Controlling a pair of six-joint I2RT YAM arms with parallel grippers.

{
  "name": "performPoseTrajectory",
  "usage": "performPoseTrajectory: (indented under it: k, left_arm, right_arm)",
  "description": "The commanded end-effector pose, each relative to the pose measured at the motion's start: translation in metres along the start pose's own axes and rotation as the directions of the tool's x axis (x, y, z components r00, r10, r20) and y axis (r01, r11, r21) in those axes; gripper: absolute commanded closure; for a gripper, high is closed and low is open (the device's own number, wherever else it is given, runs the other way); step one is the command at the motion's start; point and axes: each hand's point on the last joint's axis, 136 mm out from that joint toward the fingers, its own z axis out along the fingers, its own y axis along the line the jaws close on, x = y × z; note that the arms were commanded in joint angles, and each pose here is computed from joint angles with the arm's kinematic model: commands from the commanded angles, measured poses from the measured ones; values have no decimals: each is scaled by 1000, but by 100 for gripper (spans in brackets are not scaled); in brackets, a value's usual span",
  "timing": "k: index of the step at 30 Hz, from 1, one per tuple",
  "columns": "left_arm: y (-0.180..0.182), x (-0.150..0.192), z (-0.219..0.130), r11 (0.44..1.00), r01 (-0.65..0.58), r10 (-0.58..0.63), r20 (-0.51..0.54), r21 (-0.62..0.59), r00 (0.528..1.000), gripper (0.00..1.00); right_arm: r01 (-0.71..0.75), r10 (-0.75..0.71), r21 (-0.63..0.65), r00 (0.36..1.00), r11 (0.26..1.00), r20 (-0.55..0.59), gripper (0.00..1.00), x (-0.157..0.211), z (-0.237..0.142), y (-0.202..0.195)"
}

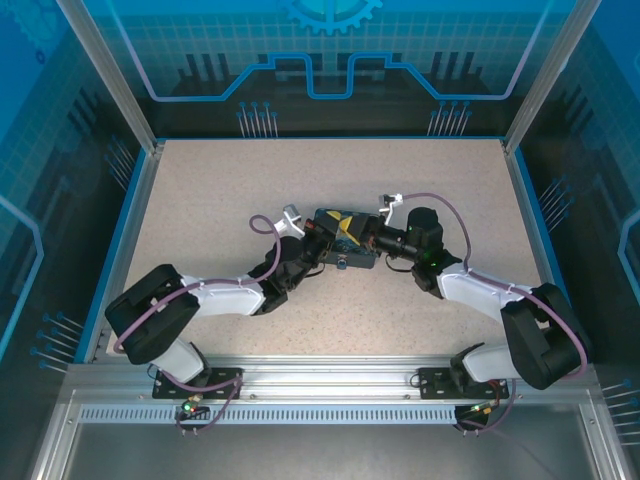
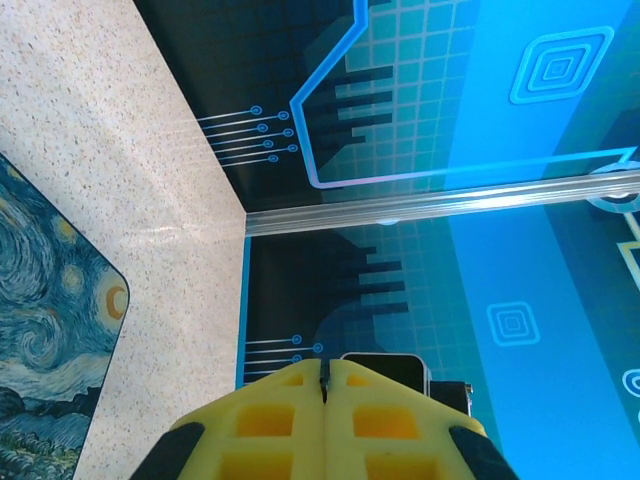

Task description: Unlock a padlock with a key

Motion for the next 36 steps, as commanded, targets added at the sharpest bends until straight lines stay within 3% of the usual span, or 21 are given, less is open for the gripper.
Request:
performPoseTrajectory:
  k: [1,31,36]
  left_arm:
    - [-17,-4,-1,997,-6,3,37,74,999,100]
    - [-6,-9,-12,998,0,-4,68,63,998,100]
    - [-5,-8,-13,998,0,-5,69,64,998,100]
  right_arm:
    - [-3,3,-12,1000,1000,-18,84,8,3,-1]
    - [-21,21,7,999,1000,40,84,-8,-10,-7]
    - [-21,21,3,999,1000,42,91,-10,-11,-5]
